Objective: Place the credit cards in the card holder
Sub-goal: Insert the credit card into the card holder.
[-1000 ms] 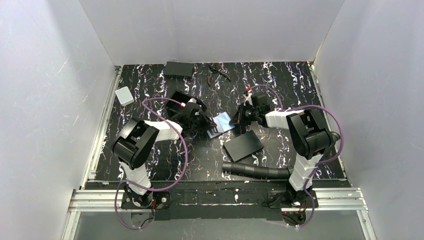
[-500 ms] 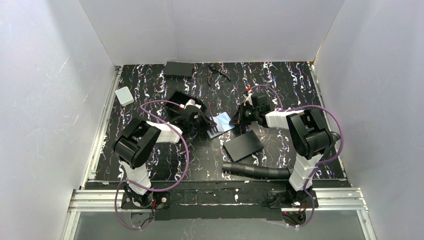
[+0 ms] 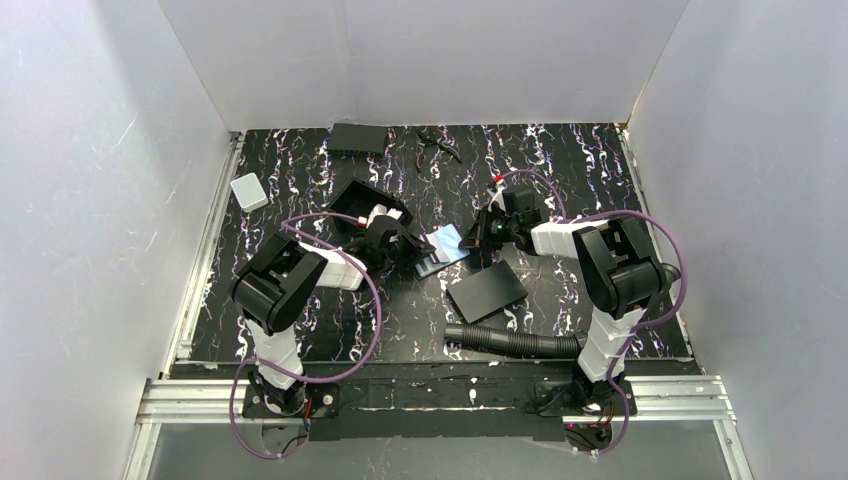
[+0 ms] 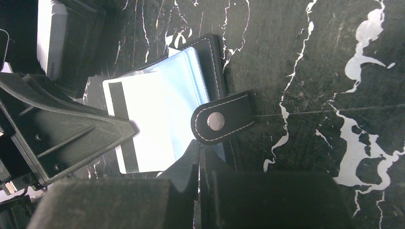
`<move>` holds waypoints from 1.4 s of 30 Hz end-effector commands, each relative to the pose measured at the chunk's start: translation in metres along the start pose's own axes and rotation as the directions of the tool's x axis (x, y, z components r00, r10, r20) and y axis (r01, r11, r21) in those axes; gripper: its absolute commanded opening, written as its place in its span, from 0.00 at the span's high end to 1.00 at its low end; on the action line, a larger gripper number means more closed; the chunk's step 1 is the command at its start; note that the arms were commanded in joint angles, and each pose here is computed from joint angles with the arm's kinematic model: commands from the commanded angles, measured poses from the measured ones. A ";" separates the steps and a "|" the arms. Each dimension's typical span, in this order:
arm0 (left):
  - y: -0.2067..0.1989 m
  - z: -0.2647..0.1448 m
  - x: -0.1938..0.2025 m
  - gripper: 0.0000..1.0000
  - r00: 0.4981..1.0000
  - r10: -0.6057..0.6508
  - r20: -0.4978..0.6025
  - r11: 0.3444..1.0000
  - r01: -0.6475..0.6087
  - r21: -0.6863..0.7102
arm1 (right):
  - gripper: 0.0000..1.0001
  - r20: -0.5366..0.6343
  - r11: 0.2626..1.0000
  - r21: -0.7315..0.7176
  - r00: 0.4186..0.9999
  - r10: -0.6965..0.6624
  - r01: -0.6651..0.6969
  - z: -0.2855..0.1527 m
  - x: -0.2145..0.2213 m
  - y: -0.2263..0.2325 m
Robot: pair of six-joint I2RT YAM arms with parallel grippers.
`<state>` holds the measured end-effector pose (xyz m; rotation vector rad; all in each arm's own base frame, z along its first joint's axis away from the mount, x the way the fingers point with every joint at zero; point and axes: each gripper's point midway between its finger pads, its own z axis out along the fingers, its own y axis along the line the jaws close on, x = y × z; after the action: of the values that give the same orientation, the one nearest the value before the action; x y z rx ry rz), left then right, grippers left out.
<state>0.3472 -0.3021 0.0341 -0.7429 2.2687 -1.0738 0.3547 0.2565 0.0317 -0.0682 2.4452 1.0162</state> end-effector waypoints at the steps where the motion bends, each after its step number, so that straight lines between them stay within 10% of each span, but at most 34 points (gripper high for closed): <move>1: 0.017 -0.003 0.001 1.00 0.999 -0.030 0.029 0.998 0.031 -0.057 | 0.97 -0.035 0.998 0.059 0.999 0.026 -0.024 -0.003 0.016 -0.017; 14: 0.023 0.004 0.011 0.98 1.000 0.013 -0.015 0.999 -0.013 -0.046 | 0.97 -0.035 0.999 0.050 0.999 0.022 -0.020 -0.002 0.014 -0.015; 34: 0.026 -0.012 0.013 0.38 0.992 0.067 -0.111 0.943 -0.100 -0.318 | 0.97 -0.025 0.999 0.051 1.000 -0.001 0.002 -0.006 0.009 -0.012; 42: 0.026 -0.016 0.008 0.39 0.982 0.116 -0.148 0.886 -0.170 -0.431 | 0.97 -0.022 0.999 0.048 1.000 -0.006 0.007 -0.007 0.008 -0.010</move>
<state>0.3453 -0.3117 0.0436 -0.6921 2.5219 -0.8086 0.3545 0.2564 0.0316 -0.0741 2.4441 1.0157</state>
